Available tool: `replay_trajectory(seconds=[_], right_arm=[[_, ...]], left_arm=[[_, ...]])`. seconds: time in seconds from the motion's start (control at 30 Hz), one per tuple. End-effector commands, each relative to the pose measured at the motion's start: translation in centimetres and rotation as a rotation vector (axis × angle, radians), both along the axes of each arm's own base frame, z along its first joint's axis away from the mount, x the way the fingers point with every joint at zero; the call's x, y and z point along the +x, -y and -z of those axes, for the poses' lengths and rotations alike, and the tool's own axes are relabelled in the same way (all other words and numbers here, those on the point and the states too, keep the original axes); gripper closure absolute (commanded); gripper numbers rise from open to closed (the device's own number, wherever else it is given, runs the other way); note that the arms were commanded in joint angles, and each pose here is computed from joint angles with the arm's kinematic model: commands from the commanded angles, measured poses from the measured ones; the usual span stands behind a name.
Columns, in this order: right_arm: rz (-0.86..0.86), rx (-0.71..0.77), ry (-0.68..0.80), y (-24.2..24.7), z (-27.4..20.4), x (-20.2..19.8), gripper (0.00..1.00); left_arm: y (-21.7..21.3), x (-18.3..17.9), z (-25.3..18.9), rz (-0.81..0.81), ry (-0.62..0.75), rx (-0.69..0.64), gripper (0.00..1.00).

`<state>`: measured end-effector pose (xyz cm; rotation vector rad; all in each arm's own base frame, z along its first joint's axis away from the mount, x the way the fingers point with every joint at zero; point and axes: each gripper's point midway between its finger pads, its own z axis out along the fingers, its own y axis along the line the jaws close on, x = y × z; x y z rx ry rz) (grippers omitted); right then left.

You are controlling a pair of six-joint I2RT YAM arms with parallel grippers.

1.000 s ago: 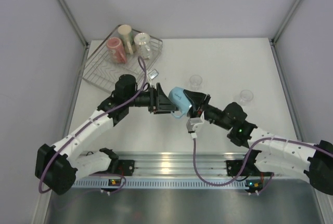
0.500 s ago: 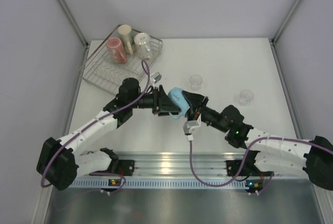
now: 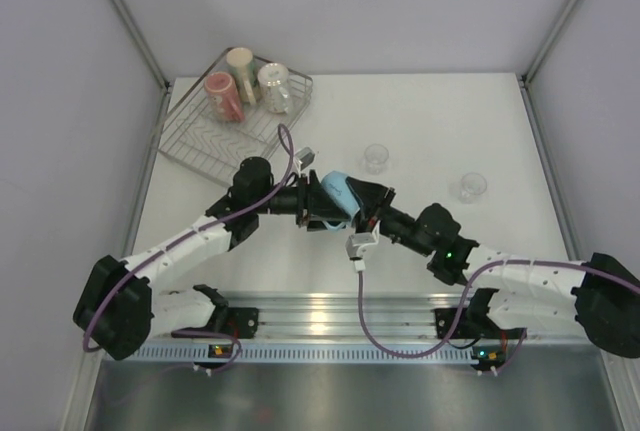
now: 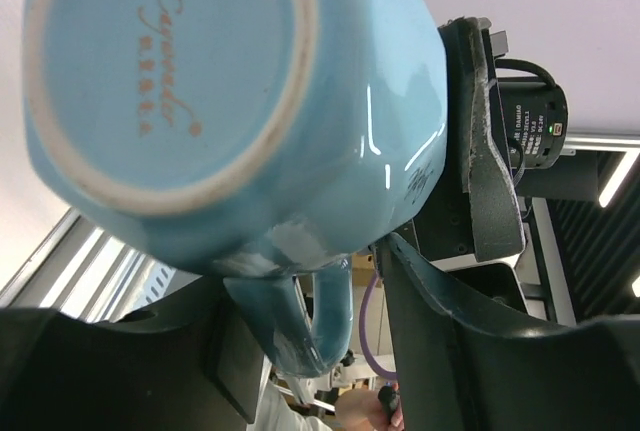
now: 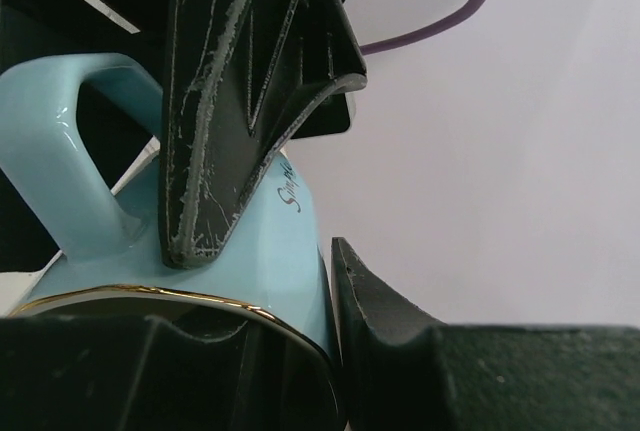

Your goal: Load the cups into the dish rack

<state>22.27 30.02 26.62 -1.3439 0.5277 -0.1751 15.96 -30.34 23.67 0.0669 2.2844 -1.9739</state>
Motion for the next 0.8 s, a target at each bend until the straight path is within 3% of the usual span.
replay_trajectory(seconds=[0.0, 0.07, 0.17, 0.2, 0.3, 0.37, 0.43, 0.47, 0.53, 0.57, 0.77], right_arm=[[-0.042, 0.161, 0.122, -0.5, -5.8, -1.3, 1.00], [-0.028, 0.165, 0.135, -0.4, -6.0, -1.0, 1.00], [-0.027, 0.176, 0.138, -0.4, -6.2, -1.0, 1.00], [-0.037, 0.178, 0.140, -0.4, -6.3, -1.2, 1.00], [-0.059, 0.176, 0.132, -0.6, -5.9, -1.6, 1.00], [-0.067, 0.176, 0.128, -0.5, -5.6, -1.8, 0.99], [-0.067, 0.190, 0.120, -0.3, -5.7, -1.8, 0.88], [-0.068, 0.213, 0.128, 0.0, -6.0, -2.0, 0.76], [-0.069, 0.235, 0.111, 0.3, -5.9, -2.1, 0.68], [-0.071, 0.252, 0.110, 0.6, -6.2, -2.3, 0.58], [-0.078, 0.243, -0.017, 1.2, -4.2, -2.5, 0.26]], left_arm=[[0.4, -0.7, -2.1, 0.048, 0.064, -0.077, 0.47], [0.4, -0.7, -2.1, 0.057, 0.059, -0.076, 0.49], [0.4, -0.8, -1.6, 0.069, 0.048, -0.069, 0.64], [0.4, -0.8, -1.6, 0.067, 0.046, -0.068, 0.78], [0.5, -0.6, -1.3, 0.059, 0.037, -0.064, 1.00], [0.6, -0.3, -1.4, 0.052, 0.044, -0.065, 1.00], [0.7, -0.1, -1.7, 0.049, 0.058, -0.068, 1.00], [0.8, 0.1, -2.1, 0.046, 0.071, -0.073, 1.00], [0.9, 0.4, -2.7, 0.036, 0.092, -0.080, 1.00], [1.1, 0.8, -3.4, 0.032, 0.109, -0.089, 1.00], [1.9, 2.4, -5.5, 0.018, 0.168, -0.083, 1.00]])
